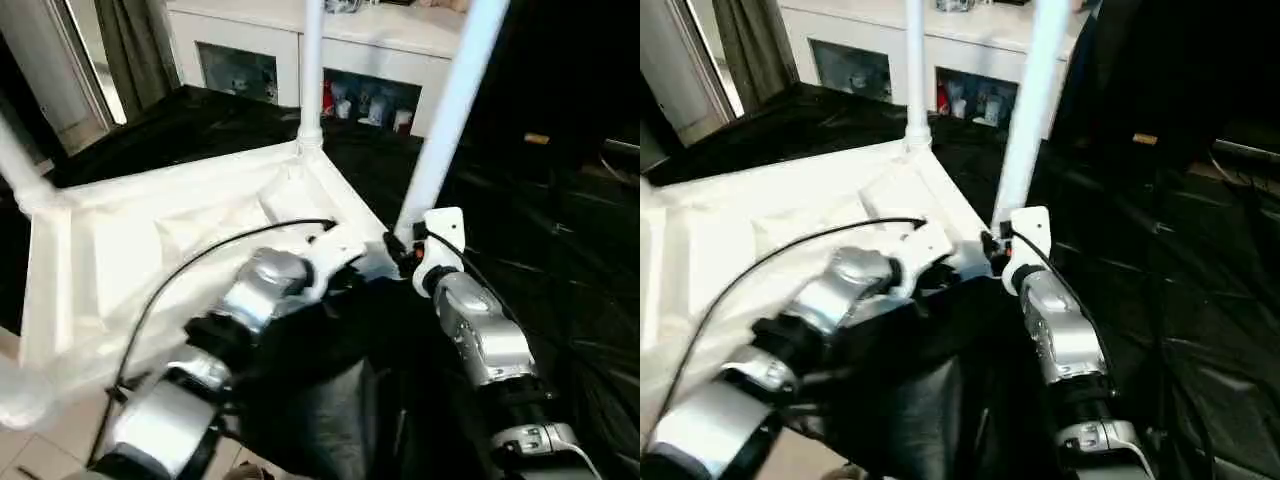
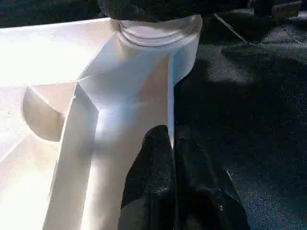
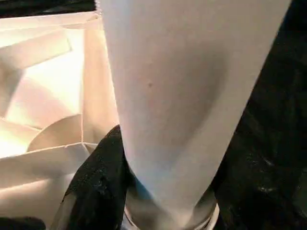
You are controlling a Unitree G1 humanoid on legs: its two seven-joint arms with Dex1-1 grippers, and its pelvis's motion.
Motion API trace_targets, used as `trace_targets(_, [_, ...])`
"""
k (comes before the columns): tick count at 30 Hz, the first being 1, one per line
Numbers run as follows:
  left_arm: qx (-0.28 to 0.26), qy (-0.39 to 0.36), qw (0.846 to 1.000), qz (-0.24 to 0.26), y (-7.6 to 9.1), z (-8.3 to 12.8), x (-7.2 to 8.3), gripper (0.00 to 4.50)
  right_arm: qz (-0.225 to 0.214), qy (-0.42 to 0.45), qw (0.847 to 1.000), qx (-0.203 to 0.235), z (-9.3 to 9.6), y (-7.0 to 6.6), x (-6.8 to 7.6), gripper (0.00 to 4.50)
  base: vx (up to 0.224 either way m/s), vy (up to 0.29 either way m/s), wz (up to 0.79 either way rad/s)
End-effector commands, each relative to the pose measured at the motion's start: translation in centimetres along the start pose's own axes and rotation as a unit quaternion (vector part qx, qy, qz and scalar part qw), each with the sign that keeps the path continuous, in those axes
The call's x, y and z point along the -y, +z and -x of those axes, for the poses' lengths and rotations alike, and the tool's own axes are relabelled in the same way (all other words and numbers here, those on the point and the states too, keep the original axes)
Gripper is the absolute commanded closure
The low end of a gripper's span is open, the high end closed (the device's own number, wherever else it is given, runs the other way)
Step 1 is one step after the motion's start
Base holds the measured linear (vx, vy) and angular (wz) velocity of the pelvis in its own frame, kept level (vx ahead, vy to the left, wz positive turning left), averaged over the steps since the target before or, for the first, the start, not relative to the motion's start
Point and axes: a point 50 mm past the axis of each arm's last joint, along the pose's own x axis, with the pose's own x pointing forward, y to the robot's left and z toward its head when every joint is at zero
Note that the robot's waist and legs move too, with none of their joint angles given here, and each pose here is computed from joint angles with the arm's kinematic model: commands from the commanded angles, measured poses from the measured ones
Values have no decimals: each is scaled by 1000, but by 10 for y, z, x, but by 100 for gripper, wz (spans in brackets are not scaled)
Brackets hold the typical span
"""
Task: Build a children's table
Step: Rotate leg to tighten
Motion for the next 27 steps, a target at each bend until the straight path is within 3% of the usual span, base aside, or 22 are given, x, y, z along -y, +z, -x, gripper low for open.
trace_targets(1, [9,105,994,35,-2,3,-15,450,-18,71,996,-51,2,-29,-36,215,-5,53,2])
trace_targets(3, [9,103,994,28,-2,4,-17,450,-31,69,997,-26,1,-23,-36,181,-2,61,-2])
trace_targets(6, [12,87,996,16,-3,6,-18,450,-42,71,997,-9,1,-16,-31,164,9,49,-14])
trace_targets(10, [28,49,998,-5,-5,11,-17,450,-22,110,994,11,5,-5,-20,134,-3,8,-6])
trace_targets(17, [64,-90,992,-54,-15,31,-4,450,78,225,971,13,32,10,16,134,34,-44,2])
trace_targets(19, [63,-100,991,-58,-18,34,-4,450,85,236,968,9,36,12,22,134,45,-60,-1])
trace_targets(24, [61,-133,988,-59,-29,48,-4,450,153,287,945,-23,58,17,45,134,0,0,0])
trace_targets(27, [61,-133,988,-59,-29,48,-4,450,153,287,945,-23,58,17,45,134,0,0,0])
